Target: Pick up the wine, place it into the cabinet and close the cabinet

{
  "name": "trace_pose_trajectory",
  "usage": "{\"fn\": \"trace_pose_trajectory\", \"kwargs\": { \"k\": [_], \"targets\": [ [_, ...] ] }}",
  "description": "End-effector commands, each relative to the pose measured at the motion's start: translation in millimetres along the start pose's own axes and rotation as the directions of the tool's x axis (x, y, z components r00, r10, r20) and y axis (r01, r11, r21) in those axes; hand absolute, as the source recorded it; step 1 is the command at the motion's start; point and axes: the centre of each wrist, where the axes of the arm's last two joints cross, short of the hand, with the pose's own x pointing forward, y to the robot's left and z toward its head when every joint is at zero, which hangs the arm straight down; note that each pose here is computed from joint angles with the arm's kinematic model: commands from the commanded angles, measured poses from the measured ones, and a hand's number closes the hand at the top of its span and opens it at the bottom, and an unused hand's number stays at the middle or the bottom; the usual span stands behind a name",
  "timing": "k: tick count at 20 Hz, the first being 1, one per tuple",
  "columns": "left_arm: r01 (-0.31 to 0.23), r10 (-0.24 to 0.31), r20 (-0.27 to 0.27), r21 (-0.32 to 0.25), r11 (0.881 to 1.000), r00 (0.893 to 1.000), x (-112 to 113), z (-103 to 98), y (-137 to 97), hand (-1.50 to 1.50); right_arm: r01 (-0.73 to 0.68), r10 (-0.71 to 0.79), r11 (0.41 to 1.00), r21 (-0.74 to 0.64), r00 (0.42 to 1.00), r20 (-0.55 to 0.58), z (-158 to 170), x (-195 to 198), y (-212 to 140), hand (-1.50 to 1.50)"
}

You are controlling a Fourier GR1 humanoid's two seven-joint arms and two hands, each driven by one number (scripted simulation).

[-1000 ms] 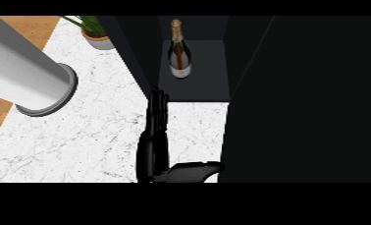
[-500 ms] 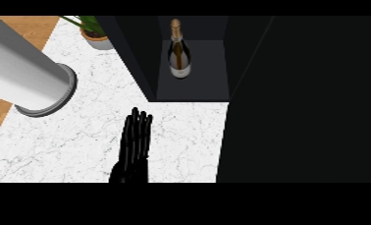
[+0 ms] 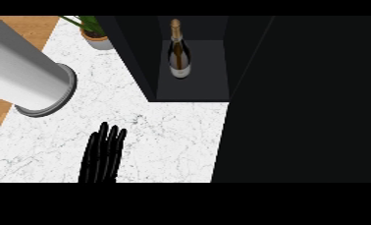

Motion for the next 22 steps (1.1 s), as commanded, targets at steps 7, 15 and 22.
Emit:
{"fn": "trace_pose_trajectory", "kwargs": {
  "k": [7,15,22],
  "targets": [
    [0.013,-0.014,0.021,0.027,1.0,1.0,32,-6,58,-1.5,0.211,-0.201,0.964,0.161,0.977,-0.076,22,18,29,1.5],
    [0.017,-0.023,0.064,0.089,0.996,0.998,47,-14,98,-1.5,0.177,-0.178,0.915,0.362,0.984,-0.031,29,21,56,1.5],
    [0.04,-0.043,0.041,0.08,0.996,0.998,71,-17,138,-1.5,0.206,-0.202,0.887,0.413,0.978,-0.053,18,21,94,1.5]
  ]
}}
